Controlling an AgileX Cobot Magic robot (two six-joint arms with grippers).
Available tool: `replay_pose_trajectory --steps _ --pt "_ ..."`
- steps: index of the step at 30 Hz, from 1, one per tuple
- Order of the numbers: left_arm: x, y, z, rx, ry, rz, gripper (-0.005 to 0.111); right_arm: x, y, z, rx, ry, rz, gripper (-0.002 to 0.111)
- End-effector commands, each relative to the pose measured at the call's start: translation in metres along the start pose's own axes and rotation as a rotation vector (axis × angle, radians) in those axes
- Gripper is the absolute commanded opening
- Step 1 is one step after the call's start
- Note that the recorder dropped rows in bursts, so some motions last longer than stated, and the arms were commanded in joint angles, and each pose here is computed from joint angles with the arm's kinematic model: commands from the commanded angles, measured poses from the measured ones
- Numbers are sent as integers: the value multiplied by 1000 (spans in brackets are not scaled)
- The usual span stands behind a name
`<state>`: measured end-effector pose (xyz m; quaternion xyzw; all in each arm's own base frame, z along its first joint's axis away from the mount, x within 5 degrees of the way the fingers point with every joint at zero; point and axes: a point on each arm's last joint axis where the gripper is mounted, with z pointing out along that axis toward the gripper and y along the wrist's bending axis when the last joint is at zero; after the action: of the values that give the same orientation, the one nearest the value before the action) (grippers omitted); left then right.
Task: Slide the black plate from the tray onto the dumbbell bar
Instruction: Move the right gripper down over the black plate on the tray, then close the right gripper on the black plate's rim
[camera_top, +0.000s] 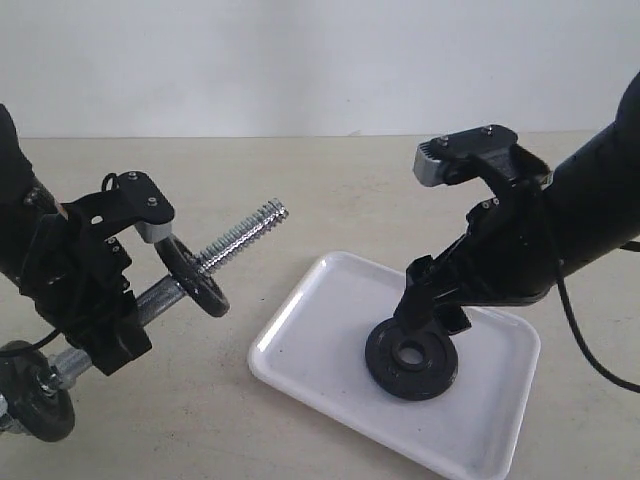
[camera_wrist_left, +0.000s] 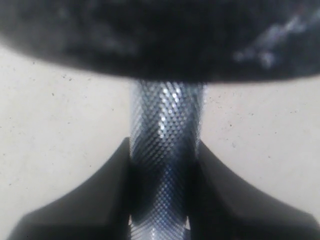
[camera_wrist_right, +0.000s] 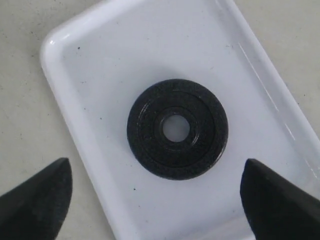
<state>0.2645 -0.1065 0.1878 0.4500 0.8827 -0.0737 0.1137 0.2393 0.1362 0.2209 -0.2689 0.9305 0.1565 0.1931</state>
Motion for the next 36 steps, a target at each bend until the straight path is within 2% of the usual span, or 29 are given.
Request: replay_pose_trajectory --steps 1,15,18,23,26,32,36 --pt "-13 -3 -32 -48 -151 -6 4 2 -4 15 8 48 9 81" --pt "-15 -4 -36 -51 -183 -7 4 15 -17 61 18 218 9 81" --pt "-16 -4 -36 -53 -193 -13 4 9 -14 62 12 226 -12 81" --pt "-16 -4 -36 -51 -198 -15 4 -13 7 65 9 218 -105 81" --pt "-16 -4 -36 -51 -198 -15 4 -23 15 69 63 244 -134 81" --pt "-16 -5 -36 -47 -195 -15 4 -20 5 85 203 419 -101 81" --pt "-16 -5 -36 -47 -195 -15 4 -18 2 92 212 444 -108 81"
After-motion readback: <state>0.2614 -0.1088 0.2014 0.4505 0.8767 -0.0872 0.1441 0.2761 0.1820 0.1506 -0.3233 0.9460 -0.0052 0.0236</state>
